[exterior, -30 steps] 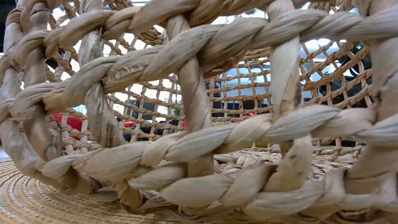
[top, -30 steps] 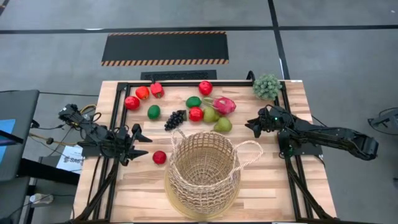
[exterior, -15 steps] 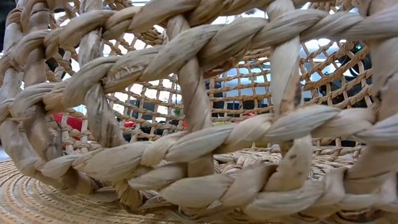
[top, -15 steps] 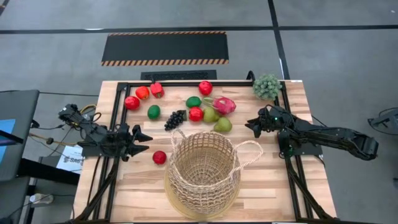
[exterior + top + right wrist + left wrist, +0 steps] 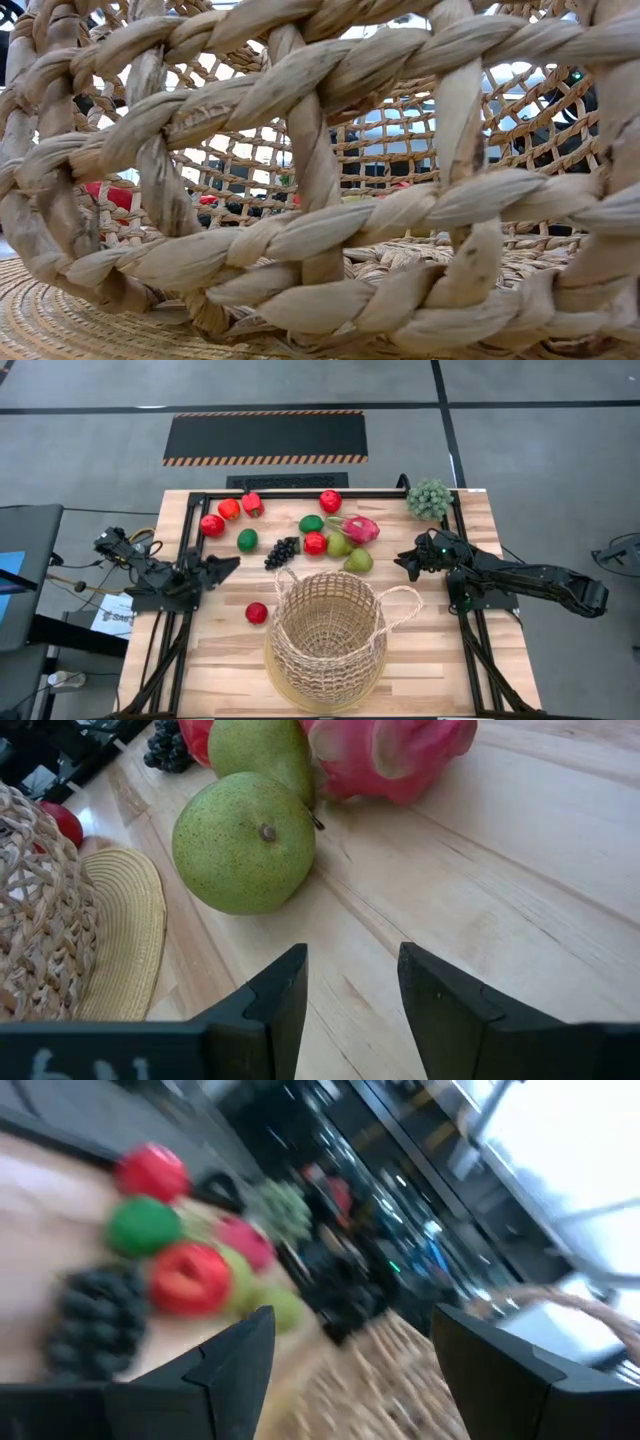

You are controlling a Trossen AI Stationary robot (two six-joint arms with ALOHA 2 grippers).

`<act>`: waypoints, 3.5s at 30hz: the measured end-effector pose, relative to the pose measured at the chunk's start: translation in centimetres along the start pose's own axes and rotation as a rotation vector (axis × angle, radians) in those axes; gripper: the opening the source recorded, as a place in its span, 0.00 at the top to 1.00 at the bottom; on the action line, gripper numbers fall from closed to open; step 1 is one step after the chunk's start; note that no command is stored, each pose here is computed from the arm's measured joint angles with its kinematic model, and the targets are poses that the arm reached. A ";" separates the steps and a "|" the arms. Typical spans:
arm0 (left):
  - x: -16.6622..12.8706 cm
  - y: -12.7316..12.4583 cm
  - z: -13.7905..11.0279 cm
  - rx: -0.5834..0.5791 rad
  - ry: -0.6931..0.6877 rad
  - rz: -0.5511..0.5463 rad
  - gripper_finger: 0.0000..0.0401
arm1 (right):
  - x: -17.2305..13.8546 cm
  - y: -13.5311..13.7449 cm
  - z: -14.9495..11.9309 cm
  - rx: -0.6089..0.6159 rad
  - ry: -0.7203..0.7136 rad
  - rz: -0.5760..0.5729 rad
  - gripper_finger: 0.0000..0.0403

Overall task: Build produce basket
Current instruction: Put the apple into the basket

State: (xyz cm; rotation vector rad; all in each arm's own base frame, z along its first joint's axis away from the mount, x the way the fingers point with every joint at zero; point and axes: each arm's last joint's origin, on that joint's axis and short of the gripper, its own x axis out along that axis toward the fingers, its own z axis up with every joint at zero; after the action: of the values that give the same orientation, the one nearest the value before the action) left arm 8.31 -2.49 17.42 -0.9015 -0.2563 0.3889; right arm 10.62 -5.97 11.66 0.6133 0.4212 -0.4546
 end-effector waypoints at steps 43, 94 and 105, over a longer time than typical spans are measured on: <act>-0.4 -4.9 5.6 -0.125 -0.144 -0.034 0.37 | -2.9 6.3 8.7 0.283 -0.373 0.443 0.50; 11.5 -11.2 18.1 0.381 0.516 0.903 0.18 | -6.8 10.3 16.7 -0.044 -0.251 0.144 0.35; 13.5 -3.0 22.0 0.324 0.747 1.196 0.18 | -6.0 10.1 16.7 -0.039 -0.224 0.129 0.35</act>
State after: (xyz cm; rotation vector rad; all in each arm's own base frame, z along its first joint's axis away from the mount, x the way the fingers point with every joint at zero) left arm 12.85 17.22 33.64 -0.7349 1.0653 1.1058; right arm 14.95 -7.41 31.61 0.5412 0.1762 -0.3861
